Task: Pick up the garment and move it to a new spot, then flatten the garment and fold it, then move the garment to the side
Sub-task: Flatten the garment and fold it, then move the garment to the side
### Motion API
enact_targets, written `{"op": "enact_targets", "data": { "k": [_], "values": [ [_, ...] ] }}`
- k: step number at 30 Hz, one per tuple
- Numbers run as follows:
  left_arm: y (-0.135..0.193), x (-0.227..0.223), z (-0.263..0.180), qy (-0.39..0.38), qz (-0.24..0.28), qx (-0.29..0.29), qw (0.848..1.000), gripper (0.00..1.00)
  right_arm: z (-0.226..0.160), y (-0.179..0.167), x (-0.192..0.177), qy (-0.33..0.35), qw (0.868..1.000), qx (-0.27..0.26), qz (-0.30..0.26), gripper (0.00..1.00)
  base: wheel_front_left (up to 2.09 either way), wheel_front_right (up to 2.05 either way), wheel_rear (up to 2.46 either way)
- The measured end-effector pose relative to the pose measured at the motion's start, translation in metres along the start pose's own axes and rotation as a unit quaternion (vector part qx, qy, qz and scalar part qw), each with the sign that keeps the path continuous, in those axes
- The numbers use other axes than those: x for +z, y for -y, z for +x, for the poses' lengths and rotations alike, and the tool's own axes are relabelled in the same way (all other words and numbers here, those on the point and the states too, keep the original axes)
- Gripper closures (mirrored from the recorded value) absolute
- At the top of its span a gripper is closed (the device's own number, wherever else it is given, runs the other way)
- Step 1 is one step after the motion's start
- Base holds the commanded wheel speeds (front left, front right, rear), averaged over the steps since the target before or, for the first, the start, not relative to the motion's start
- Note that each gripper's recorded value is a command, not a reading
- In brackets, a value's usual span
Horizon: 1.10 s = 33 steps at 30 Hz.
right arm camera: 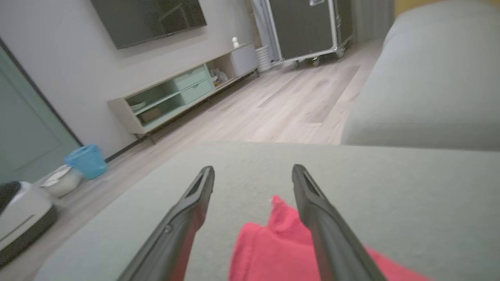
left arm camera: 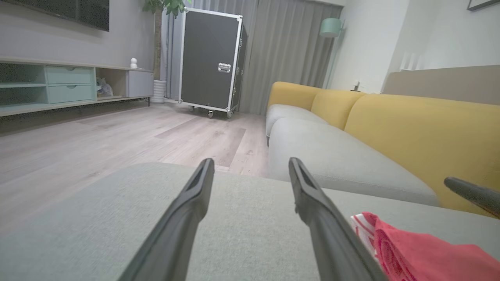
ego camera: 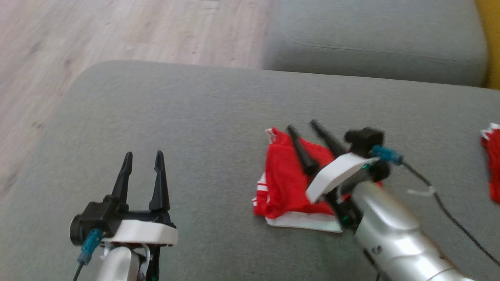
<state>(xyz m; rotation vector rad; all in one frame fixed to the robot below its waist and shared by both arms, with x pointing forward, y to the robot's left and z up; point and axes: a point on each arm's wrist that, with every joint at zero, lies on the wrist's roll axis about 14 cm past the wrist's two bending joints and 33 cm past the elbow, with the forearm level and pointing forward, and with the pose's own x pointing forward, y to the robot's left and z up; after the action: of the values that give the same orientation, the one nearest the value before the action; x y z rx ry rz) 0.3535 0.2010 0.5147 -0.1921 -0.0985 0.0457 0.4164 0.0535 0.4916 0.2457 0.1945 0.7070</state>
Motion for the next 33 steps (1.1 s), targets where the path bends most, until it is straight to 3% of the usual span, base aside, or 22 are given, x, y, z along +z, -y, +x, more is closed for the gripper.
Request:
{"op": "enact_targets", "data": {
  "k": [6, 13, 21, 33],
  "values": [
    [0.025, 0.004, 0.013, 0.008, -0.003, -0.035, 0.999, 0.00, -0.038, 0.074, 0.043, 0.067, 0.988, -0.107, -0.085, 0.00, 0.00, 0.00, 0.00],
    [0.048, 0.002, 0.024, 0.007, -0.011, -0.065, 0.998, 0.00, -0.114, 0.133, 0.048, 0.099, 0.961, -0.229, -0.121, 0.00, 0.00, 0.00, 0.00],
    [0.066, -0.006, 0.031, -0.002, -0.018, -0.086, 0.996, 0.00, -0.166, 0.149, 0.036, 0.108, 0.941, -0.298, -0.117, 0.00, 0.00, 0.00, 0.00],
    [0.062, -0.027, 0.025, -0.034, -0.009, -0.079, 0.996, 0.00, -0.178, 0.150, 0.030, 0.113, 0.939, -0.311, -0.098, 0.00, 0.00, 0.00, 0.00]
  ]
}}
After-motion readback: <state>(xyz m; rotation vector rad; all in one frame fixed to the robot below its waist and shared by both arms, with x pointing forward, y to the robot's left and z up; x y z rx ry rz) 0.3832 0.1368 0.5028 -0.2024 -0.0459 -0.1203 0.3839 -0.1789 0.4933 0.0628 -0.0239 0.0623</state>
